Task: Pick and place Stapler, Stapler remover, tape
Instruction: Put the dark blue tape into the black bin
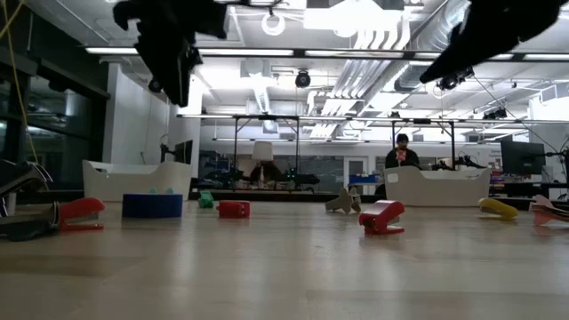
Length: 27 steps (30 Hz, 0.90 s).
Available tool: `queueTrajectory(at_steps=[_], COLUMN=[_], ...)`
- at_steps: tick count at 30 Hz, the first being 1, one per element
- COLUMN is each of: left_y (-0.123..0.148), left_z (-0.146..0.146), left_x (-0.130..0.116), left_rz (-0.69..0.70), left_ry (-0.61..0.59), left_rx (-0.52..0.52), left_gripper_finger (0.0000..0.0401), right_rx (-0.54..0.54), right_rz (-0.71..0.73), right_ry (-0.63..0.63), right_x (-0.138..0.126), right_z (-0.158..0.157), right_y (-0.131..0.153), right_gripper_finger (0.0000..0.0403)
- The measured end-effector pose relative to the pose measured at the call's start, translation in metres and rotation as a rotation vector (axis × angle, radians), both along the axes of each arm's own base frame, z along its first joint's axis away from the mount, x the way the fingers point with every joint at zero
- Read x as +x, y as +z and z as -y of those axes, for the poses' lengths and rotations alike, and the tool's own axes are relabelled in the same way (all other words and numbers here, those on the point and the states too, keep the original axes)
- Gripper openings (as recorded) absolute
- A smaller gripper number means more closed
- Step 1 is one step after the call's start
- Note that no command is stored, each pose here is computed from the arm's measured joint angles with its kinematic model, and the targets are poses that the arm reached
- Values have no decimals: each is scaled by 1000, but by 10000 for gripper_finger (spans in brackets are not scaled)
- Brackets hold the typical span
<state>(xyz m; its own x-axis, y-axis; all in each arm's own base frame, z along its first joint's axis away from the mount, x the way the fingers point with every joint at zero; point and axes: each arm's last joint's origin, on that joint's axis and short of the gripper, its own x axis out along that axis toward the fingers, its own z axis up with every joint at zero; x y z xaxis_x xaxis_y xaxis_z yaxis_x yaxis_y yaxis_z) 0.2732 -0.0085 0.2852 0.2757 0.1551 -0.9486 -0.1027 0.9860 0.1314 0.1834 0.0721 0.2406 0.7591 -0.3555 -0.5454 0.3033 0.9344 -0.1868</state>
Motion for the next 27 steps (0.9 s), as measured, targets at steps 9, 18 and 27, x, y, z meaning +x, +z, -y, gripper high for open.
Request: queueTrajectory(at_steps=[9,18,27], left_y=[-29,-53,-75], left_z=[-10,-10,-9], left_x=[14,32,44], left_rz=[-160,-228,-287], left_ry=[-80,-417,-642], left_rx=[-74,-46,-18], left_gripper_finger=[136,136,136], right_rx=[108,184,200], right_rz=[98,91,160], right_ry=[72,104,203], right_x=[-22,-24,-19], right_z=[2,1,-4], right_y=[-32,-43,-34], right_gripper_finger=[181,181,181])
